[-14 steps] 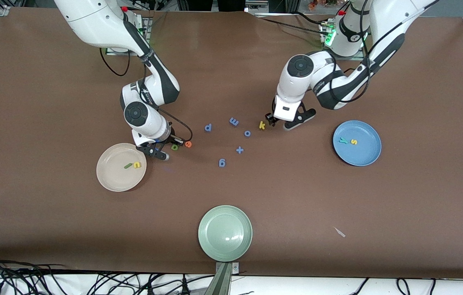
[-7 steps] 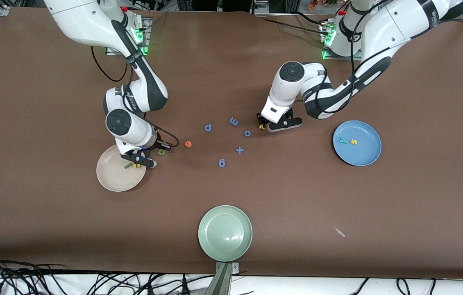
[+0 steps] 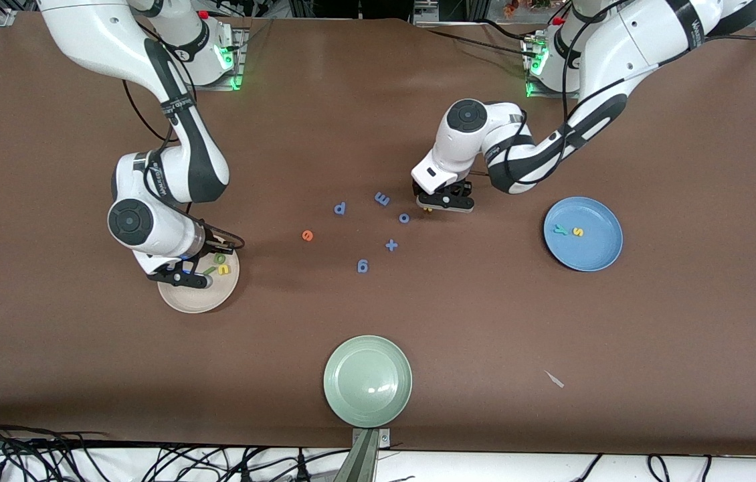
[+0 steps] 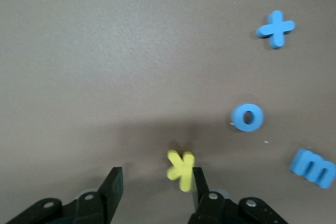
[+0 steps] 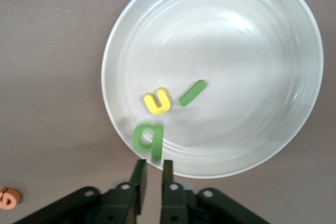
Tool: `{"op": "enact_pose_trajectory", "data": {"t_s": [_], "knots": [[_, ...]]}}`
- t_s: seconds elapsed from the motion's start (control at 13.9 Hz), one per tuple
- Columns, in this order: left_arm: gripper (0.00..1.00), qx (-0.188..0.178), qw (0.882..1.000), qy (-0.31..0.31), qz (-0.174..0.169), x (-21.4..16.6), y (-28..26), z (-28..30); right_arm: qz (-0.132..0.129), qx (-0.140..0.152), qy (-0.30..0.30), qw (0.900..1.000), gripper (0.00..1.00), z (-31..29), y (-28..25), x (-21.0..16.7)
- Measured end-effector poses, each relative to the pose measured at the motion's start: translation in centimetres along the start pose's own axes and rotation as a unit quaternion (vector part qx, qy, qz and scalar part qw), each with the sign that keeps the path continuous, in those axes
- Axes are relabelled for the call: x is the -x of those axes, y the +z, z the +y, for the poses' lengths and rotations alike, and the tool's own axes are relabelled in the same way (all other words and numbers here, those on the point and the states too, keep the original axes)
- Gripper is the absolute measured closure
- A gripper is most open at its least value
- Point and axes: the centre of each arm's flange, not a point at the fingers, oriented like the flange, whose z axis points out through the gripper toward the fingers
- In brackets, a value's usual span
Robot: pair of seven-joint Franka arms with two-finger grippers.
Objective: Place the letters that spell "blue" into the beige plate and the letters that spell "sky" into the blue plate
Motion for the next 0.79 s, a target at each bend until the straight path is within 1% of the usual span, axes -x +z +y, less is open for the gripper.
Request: {"op": "enact_pose_trajectory", "data": {"t_s": [0.14, 0.22, 0.43, 0.57, 0.79], "knots": [[0.40, -0.002, 1.000, 0.011, -0.002, -0.3, 0.3, -0.5, -0.001, 0.001, -0.002, 1.000, 0.54, -0.1, 0.2, 0.0], [0.42, -0.001, 1.000, 0.012, 0.000, -0.5, 0.3, -0.4, -0.002, 0.001, -0.002, 1.000, 0.45, -0.2, 0.2, 0.1], [0.42, 0.001, 1.000, 0.019, 0.003, -0.4, 0.0, 0.3, -0.001, -0.003, 0.019, 1.000, 0.44, -2.5, 0.1, 1.0], [0.42, 0.001, 1.000, 0.024, 0.003, -0.1, 0.1, 0.8, 0.005, -0.006, 0.044, 0.999, 0.44, -6.5, 0.0, 2.5], [0.42, -0.004, 0.999, 0.031, -0.001, 0.5, 0.8, 1.4, 0.024, -0.013, 0.083, 0.996, 0.44, -12.5, 1.0, 5.2]]}}
